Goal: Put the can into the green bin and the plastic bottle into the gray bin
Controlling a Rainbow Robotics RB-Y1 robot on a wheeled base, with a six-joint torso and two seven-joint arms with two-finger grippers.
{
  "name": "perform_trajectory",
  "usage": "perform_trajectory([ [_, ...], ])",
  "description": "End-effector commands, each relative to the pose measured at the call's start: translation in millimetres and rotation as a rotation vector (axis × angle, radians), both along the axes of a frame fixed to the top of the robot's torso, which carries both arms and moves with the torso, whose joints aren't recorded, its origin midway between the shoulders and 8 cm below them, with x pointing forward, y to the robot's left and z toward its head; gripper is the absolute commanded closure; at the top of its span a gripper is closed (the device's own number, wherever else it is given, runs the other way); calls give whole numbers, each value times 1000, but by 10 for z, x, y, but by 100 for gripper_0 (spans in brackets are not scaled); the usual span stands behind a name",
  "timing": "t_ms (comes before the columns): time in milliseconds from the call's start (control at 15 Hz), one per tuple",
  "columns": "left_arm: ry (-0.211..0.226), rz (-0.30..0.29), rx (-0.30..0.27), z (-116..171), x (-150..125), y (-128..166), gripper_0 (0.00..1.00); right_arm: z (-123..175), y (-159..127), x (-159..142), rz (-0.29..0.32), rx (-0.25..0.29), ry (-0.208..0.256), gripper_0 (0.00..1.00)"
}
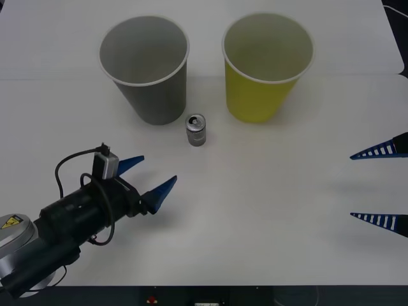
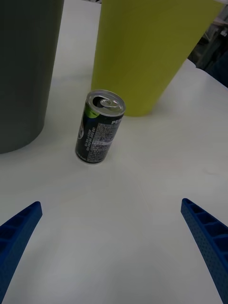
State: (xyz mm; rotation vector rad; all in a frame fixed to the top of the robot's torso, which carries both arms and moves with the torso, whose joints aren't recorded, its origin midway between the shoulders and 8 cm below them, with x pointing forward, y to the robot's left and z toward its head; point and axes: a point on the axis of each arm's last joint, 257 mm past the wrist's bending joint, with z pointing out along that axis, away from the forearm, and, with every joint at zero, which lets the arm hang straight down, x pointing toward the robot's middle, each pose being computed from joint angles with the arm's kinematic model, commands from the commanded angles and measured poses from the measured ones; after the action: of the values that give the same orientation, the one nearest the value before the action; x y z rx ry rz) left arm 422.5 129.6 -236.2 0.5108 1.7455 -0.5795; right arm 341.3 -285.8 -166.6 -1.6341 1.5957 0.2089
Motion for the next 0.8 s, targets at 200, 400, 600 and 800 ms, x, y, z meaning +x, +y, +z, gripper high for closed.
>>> perform_trajectory([
  [200, -73, 120, 92, -101, 303, -123, 0, 0, 0, 0, 0, 0, 0, 0],
  [400, -107, 139, 114, -168, 533, -225, 0, 0, 0, 0, 0, 0, 0, 0],
  [600, -135, 152, 122, -192, 733, -383, 0, 0, 0, 0, 0, 0, 0, 0],
  [800, -153, 163, 127, -192, 914, -513, 0, 0, 0, 0, 0, 0, 0, 0],
])
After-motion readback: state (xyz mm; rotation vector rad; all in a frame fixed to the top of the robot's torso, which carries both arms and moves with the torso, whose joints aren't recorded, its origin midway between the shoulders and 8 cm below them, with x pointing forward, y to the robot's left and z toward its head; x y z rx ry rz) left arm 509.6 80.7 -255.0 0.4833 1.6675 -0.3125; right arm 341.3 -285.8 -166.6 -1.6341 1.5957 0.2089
